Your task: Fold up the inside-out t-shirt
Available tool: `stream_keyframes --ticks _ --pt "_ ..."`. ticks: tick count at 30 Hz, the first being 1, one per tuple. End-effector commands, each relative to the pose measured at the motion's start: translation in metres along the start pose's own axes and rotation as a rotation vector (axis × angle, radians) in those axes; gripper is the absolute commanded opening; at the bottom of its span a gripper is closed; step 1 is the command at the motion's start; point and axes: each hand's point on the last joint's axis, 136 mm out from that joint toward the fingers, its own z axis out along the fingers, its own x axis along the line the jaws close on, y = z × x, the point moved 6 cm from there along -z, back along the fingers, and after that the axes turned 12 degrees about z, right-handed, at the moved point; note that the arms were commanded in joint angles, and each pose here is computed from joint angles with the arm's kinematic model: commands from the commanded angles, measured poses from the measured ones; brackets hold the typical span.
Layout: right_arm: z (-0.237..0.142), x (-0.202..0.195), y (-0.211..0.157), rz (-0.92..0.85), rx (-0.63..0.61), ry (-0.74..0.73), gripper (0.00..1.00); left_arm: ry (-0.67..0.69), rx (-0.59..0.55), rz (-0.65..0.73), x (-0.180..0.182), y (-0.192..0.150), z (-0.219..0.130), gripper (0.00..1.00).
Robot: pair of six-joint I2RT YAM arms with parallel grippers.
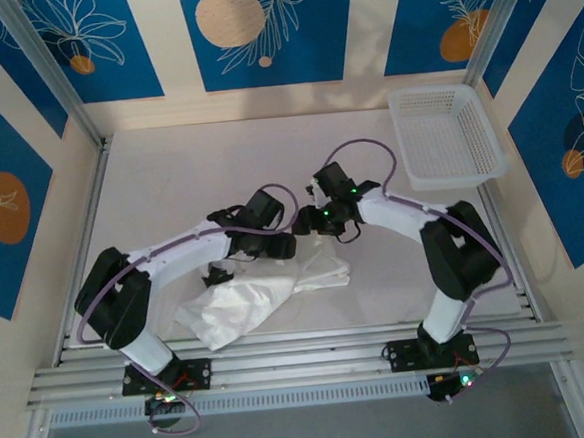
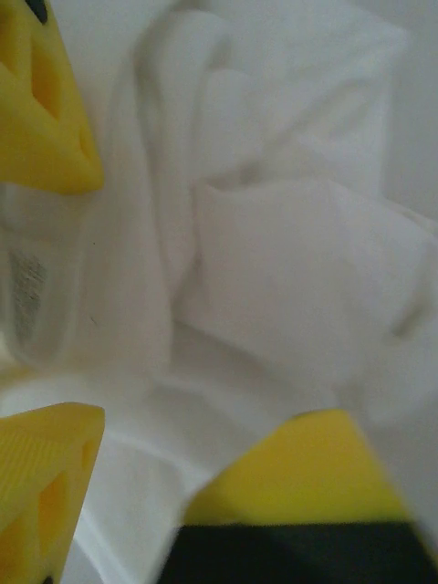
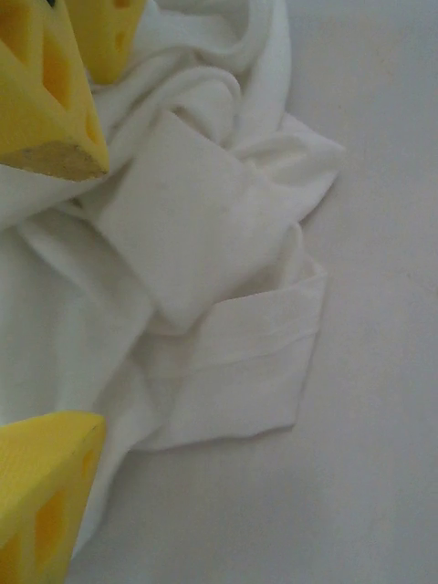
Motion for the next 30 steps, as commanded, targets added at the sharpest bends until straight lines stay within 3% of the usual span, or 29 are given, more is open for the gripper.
stream_keyframes --ticks 1,3,5,6,7,10,13,17,20,22,25,26,27,30 --pt "0.028 0.004 -0.005 -0.019 0.084 -0.022 0.65 0.001 0.027 0.002 0.006 -0.010 -0.002 0.56" --pt "0.038 -0.002 -0.005 0.013 0.086 -0.076 0.53 -0.025 0.014 0.001 0.005 -0.010 -0.004 0.47" --pt "0.038 -0.007 0.001 0.054 0.065 -0.106 0.20 -0.049 -0.029 -0.017 0.007 -0.007 -0.009 0.23" --pt "0.033 -0.010 0.005 0.073 0.040 -0.120 0.05 -0.071 -0.064 -0.025 0.008 -0.003 -0.015 0.06" --pt "0.023 -0.014 0.012 0.093 0.001 -0.130 0.00 -0.082 -0.105 -0.025 0.009 0.002 -0.024 0.00" --pt "-0.024 -0.028 0.030 0.143 -0.145 -0.142 0.00 -0.056 -0.245 0.080 0.017 0.024 -0.072 0.00" --pt "-0.085 -0.060 0.041 0.265 -0.329 -0.120 0.00 0.085 -0.385 0.182 0.036 0.035 -0.138 0.00" --pt "-0.142 -0.108 0.020 0.387 -0.530 -0.071 0.00 0.145 -0.560 0.222 0.048 0.023 -0.196 0.00" --pt "-0.144 -0.134 -0.018 0.447 -0.568 -0.110 0.00 0.164 -0.569 0.153 0.059 -0.011 -0.181 0.00" --pt "-0.132 -0.149 -0.046 0.511 -0.536 -0.113 0.01 0.207 -0.485 0.046 0.076 -0.044 -0.147 0.00" --pt "-0.121 -0.168 -0.075 0.638 -0.504 -0.152 0.20 0.291 -0.346 -0.154 0.100 -0.090 -0.102 0.00" --pt "-0.122 -0.169 -0.079 0.654 -0.503 -0.149 0.29 0.286 -0.328 -0.186 0.101 -0.097 -0.095 0.08" --pt "-0.126 -0.165 -0.079 0.639 -0.507 -0.123 0.35 0.273 -0.318 -0.206 0.101 -0.100 -0.089 0.28" --pt "-0.145 -0.135 -0.063 0.475 -0.541 0.010 0.44 0.235 -0.367 -0.178 0.095 -0.086 -0.095 0.64"
